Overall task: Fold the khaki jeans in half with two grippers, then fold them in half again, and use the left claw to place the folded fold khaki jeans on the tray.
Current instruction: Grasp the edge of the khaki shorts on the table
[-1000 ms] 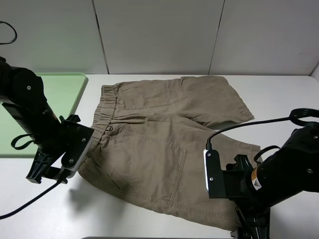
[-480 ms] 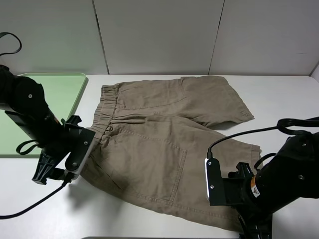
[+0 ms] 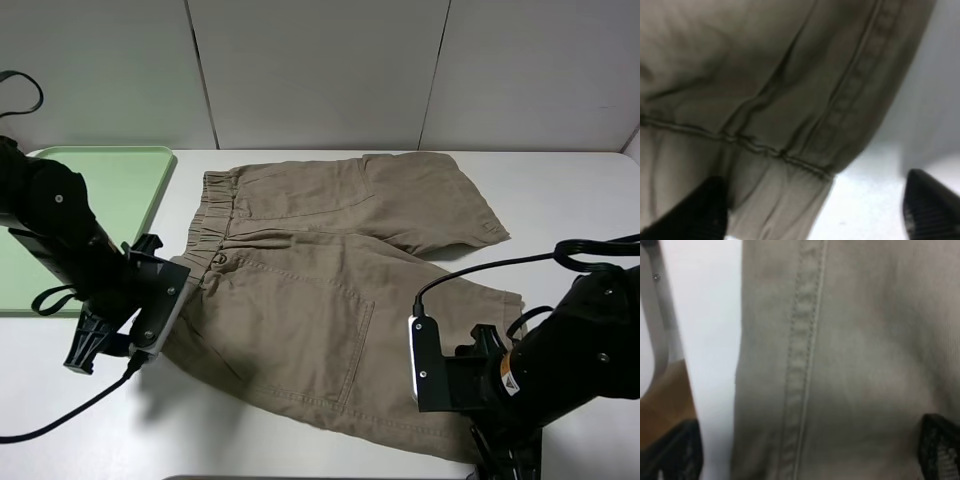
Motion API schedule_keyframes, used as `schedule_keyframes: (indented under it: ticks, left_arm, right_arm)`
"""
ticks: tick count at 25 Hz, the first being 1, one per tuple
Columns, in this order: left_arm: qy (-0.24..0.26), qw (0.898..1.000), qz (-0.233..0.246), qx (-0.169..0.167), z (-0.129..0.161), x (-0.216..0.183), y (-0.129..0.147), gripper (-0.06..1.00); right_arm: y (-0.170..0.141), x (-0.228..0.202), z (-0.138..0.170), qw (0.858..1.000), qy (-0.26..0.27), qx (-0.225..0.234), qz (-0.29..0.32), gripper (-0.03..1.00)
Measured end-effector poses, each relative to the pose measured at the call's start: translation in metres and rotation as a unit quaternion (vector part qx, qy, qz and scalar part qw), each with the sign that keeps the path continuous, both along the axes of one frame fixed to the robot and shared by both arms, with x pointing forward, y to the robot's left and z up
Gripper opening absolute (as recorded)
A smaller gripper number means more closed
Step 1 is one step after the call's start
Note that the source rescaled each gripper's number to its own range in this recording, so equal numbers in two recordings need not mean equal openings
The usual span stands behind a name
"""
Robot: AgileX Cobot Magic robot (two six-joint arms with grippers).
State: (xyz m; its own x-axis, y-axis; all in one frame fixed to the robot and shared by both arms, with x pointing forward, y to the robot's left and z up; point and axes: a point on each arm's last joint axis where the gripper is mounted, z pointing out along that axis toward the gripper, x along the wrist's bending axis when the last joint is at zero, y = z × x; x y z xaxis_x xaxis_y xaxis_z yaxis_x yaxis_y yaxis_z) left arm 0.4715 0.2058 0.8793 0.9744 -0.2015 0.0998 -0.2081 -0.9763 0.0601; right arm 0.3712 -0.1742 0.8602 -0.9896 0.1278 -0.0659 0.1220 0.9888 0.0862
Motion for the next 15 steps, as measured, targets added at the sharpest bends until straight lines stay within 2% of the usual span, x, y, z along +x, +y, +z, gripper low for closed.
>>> schedule_keyframes:
  ticks: [3,5,11,15]
  left_arm:
    - [0.003,1.000,-0.001,0.001,-0.0011,-0.0016,0.0006,0.48]
    - [0.004,1.000,-0.002,0.002,-0.0012,-0.0017,0.0007,0.37]
    - [0.003,1.000,-0.003,0.001,-0.0012,-0.0016,0.0006,0.23]
    - [0.003,1.000,-0.003,0.001,-0.0012,-0.0016,0.0006,0.09]
  right_arm:
    - [-0.0002,-0.0002,0.0000,1.000,0.001,-0.001,0.002,0.90]
    - [-0.0003,-0.0003,0.0000,1.000,0.001,-0.002,0.002,0.90]
    - [-0.0007,-0.0004,-0.0001,1.000,0.002,-0.004,0.006,0.88]
    - [-0.0011,-0.0005,-0.0001,1.000,0.002,-0.006,0.006,0.88]
